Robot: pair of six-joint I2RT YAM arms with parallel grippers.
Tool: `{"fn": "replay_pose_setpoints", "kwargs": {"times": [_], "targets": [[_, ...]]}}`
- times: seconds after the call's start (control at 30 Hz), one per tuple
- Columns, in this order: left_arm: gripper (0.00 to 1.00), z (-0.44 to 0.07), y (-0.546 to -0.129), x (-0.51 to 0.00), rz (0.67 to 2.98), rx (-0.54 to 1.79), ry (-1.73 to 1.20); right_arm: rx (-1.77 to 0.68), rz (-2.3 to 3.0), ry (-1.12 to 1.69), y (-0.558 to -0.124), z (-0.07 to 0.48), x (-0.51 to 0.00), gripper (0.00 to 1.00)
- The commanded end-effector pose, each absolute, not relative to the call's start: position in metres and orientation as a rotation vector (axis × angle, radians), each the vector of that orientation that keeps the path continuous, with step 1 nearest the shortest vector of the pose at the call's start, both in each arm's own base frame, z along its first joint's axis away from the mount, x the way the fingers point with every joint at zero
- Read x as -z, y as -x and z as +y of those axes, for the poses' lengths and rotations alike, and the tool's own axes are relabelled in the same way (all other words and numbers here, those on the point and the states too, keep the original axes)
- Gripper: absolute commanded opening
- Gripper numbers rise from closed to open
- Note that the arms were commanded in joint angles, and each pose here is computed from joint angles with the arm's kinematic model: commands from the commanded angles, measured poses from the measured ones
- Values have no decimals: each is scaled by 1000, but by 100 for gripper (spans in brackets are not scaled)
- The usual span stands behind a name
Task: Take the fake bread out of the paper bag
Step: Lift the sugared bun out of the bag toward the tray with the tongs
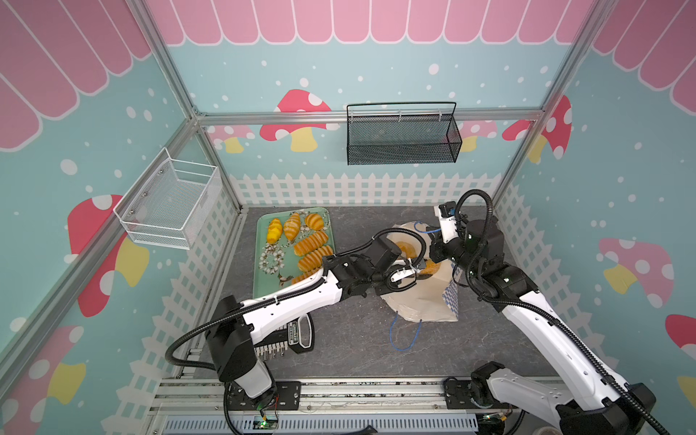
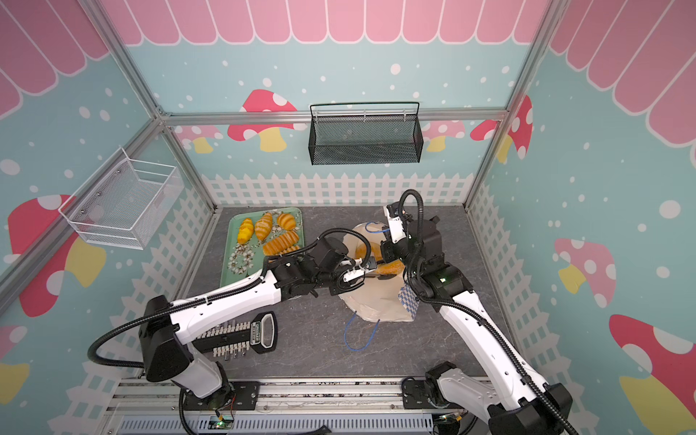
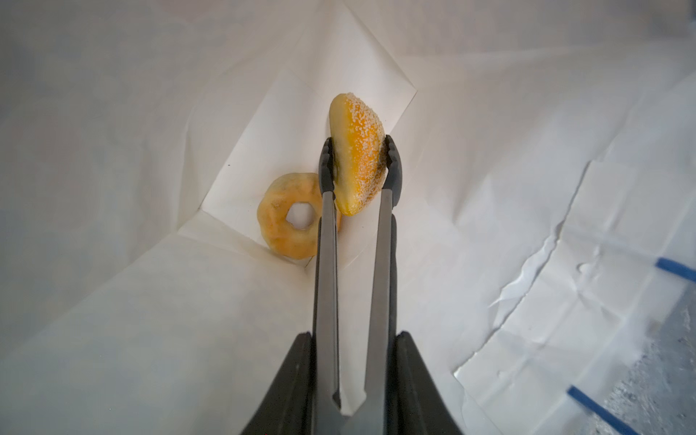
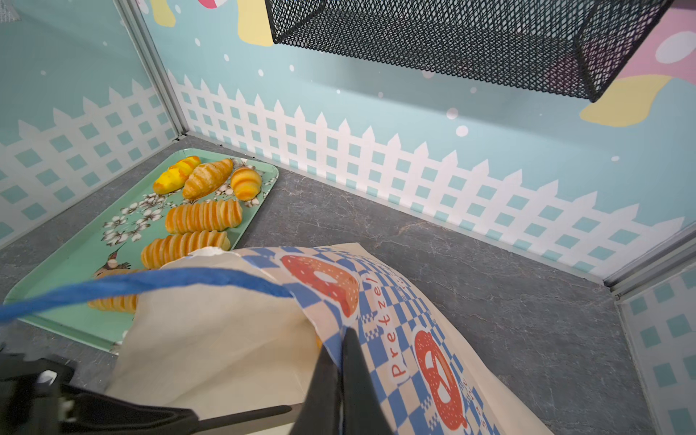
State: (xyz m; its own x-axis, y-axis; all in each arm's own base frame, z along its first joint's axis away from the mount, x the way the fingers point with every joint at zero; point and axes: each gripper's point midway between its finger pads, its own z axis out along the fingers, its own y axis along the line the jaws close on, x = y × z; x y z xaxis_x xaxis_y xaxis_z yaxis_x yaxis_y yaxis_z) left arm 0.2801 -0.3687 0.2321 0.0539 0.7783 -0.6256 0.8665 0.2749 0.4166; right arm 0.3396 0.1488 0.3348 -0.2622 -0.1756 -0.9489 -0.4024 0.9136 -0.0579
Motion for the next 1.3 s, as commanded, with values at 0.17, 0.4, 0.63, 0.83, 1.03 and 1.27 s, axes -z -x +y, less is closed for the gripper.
{"fn": "replay_pose_setpoints", "kwargs": {"times": [0.17, 0.4, 0.63, 0.83, 1.03, 1.27], "targets": [[0, -334, -247, -286, 1616, 138, -1450, -202, 1835, 336, -348, 139, -342, 0], [0, -288, -214, -323, 1551, 50, -1373, -166, 1833, 263, -352, 130, -346, 0], [0, -248, -184, -349, 1551, 139, -1273, -135, 1843, 209, -359, 124, -346, 0], [0, -224, -166, -382, 1557, 290, -1110, -116, 1849, 197, -361, 121, -344, 0], [0, -204, -170, -388, 1662, 304, -968, -109, 1847, 190, -360, 119, -346, 0], [0, -191, -180, -386, 1739, 336, -859, -87, 1844, 189, -356, 114, -346, 0]]}}
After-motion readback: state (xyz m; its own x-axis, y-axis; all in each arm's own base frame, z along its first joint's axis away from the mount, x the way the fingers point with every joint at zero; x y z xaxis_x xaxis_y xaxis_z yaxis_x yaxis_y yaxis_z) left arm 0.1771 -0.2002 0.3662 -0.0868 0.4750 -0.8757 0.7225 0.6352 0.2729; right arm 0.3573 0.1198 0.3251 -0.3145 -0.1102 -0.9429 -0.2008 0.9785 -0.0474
